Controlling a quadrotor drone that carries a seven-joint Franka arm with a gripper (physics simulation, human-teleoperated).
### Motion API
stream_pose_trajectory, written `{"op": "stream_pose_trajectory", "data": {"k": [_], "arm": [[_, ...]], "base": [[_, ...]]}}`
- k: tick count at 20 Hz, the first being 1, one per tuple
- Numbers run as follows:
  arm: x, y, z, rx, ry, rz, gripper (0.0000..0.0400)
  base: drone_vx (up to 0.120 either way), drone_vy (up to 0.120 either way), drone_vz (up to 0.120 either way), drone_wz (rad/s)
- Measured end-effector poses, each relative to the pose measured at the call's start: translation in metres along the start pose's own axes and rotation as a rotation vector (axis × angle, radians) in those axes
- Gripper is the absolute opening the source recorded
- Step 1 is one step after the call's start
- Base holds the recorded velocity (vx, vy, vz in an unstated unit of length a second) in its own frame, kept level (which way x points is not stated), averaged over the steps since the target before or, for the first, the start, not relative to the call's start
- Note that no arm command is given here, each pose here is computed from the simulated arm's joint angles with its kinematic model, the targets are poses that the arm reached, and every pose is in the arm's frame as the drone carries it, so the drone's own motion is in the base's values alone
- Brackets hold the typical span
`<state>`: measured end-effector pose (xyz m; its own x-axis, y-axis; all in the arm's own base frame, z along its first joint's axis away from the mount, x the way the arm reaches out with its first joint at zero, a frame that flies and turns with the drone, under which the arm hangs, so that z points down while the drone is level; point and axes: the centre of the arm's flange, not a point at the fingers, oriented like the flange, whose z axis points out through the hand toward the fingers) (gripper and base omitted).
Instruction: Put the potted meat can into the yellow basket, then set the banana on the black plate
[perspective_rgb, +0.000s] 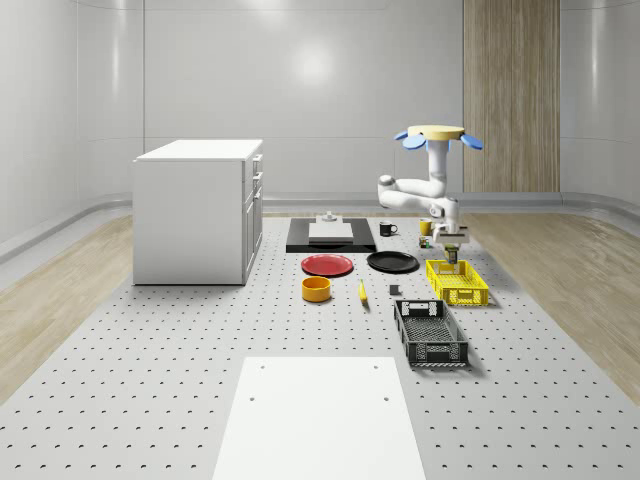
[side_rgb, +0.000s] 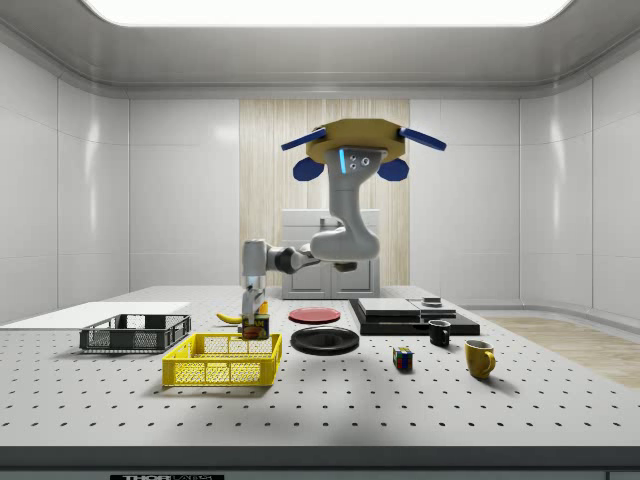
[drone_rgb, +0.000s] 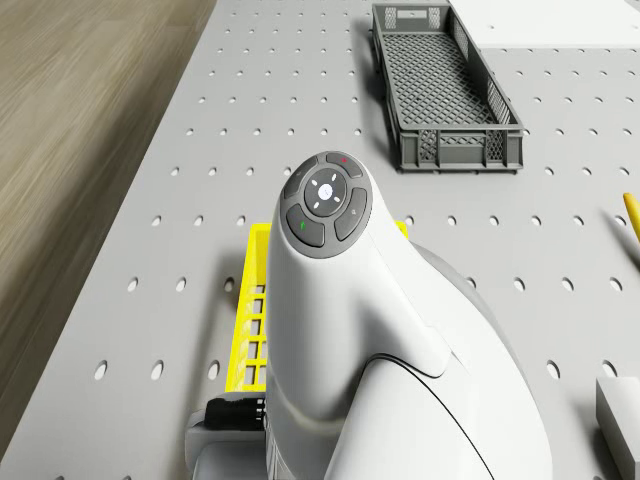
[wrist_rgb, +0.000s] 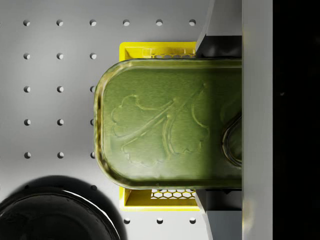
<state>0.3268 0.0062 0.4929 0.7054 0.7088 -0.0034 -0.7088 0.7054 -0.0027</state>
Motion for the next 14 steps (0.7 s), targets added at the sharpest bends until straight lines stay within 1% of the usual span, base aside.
{"op": "stream_pose_trajectory", "data": {"k": [2,6,10,14], "arm": [[0.000,0.000,0.000,0.000,0.000,0.000,0.0291],[0.000,0.000,0.000,0.000,0.000,0.000,0.0291],[0.000,0.000,0.004,0.000,0.000,0.000,0.0291],[0.000,0.000,0.018,0.000,0.000,0.000,0.0291]], "base": [[0.120,0.000,-0.120,0.000],[0.120,0.000,-0.010,0.000],[0.000,0.000,0.000,0.000],[0.000,0.000,0.000,0.000]]}}
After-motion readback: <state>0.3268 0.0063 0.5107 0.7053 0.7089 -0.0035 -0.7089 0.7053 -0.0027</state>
